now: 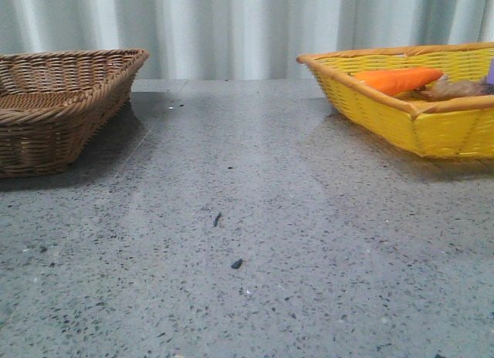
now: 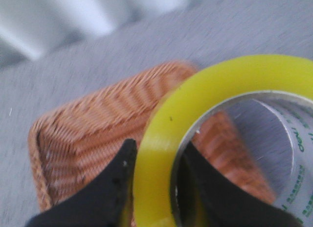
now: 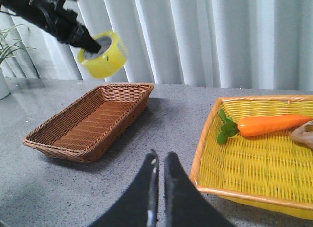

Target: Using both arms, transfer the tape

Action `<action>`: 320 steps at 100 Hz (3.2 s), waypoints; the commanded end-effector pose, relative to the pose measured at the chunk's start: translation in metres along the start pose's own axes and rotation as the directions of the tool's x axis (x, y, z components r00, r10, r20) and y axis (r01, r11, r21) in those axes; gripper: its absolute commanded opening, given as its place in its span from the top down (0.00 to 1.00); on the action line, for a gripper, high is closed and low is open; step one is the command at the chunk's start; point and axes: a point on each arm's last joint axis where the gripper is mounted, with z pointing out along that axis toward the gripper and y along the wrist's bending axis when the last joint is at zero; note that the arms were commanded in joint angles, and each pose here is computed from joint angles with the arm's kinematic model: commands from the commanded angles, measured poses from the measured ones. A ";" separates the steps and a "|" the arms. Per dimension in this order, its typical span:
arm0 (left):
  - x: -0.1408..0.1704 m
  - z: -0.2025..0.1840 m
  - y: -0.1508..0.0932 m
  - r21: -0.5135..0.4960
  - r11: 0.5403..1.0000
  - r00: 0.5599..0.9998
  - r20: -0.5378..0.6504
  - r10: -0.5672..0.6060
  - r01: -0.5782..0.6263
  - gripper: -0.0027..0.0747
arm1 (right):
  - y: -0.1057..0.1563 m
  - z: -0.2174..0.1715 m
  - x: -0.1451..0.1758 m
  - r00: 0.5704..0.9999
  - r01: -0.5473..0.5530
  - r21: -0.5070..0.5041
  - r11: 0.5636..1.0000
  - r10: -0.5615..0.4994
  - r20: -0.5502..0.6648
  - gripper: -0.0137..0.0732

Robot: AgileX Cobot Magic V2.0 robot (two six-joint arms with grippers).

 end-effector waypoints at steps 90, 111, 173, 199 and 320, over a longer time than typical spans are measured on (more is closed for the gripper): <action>0.044 -0.027 0.012 0.211 0.953 0.919 0.285 -0.272 0.216 0.43 | 0.002 0.039 -0.016 0.996 0.081 0.029 0.996 -0.082 0.027 0.91; 0.079 -0.104 -0.050 0.241 0.970 0.777 0.609 -0.160 0.011 0.54 | 0.000 0.045 -0.006 0.991 0.111 0.030 0.993 -0.113 0.075 0.91; 0.310 -0.087 -0.072 0.444 0.894 0.774 0.546 -0.321 0.057 0.99 | -0.005 0.052 0.016 0.980 0.170 0.046 0.984 -0.173 0.096 0.91; 0.319 -0.085 -0.071 0.445 0.894 0.773 0.547 -0.321 0.057 0.99 | -0.005 0.052 0.016 0.980 0.170 0.046 0.984 -0.173 0.096 0.91; 0.421 -0.033 -0.047 0.067 0.970 0.743 0.631 -0.223 0.234 0.99 | -0.005 0.052 0.017 0.981 0.169 0.048 0.984 -0.173 0.085 0.91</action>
